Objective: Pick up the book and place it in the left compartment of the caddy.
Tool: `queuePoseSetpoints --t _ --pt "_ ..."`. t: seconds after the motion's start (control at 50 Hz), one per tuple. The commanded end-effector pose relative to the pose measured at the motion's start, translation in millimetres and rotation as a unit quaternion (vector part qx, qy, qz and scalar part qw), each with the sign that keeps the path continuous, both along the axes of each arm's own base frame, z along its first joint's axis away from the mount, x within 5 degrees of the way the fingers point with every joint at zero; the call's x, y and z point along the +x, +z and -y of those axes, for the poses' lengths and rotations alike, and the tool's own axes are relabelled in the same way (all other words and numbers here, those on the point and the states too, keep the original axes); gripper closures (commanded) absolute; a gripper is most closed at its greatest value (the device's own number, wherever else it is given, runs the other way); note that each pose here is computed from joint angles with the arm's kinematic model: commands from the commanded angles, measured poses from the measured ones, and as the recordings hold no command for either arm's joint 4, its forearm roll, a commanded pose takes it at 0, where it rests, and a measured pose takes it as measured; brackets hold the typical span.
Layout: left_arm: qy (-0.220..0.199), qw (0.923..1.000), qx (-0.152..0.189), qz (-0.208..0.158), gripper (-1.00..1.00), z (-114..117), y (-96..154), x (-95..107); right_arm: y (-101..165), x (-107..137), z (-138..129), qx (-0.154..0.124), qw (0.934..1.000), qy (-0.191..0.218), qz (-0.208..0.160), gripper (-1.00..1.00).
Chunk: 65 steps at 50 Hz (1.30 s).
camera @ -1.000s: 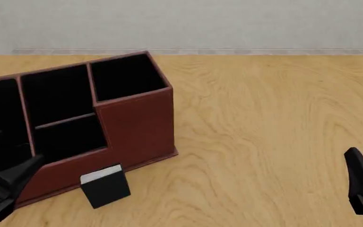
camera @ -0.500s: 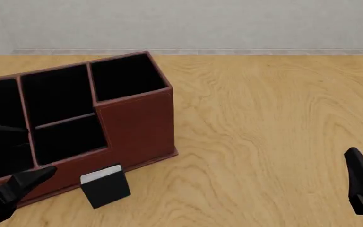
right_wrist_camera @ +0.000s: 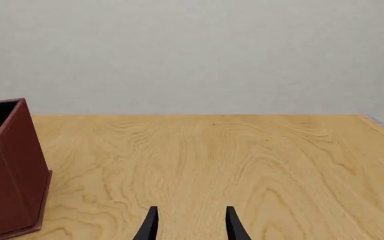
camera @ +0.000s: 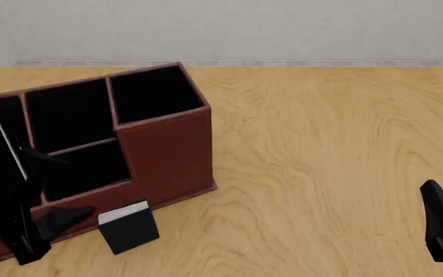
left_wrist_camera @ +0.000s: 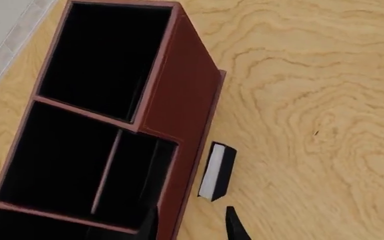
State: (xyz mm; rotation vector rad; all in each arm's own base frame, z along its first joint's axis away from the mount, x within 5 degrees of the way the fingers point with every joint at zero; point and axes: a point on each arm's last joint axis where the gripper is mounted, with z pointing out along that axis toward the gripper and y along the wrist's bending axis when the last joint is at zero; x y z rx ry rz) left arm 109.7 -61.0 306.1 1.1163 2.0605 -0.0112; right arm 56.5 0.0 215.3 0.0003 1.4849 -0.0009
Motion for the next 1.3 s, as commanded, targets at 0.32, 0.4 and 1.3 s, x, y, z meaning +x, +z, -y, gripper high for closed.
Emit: queuePoseSetpoints --t 0.32,0.4,1.3 --pt "0.002 0.9995 -0.006 -0.031 -1.00 17 -26 20 0 0 0 0.000 1.0000 0.000 0.000 -1.00" --pt "0.002 0.9993 -0.006 -0.037 -1.00 19 -33 20 0 0 0 0.000 1.0000 0.000 0.000 -1.00" --pt "0.005 0.9981 -0.001 -0.061 -1.00 29 -61 31 0 0 0 0.000 1.0000 0.000 0.000 -1.00"
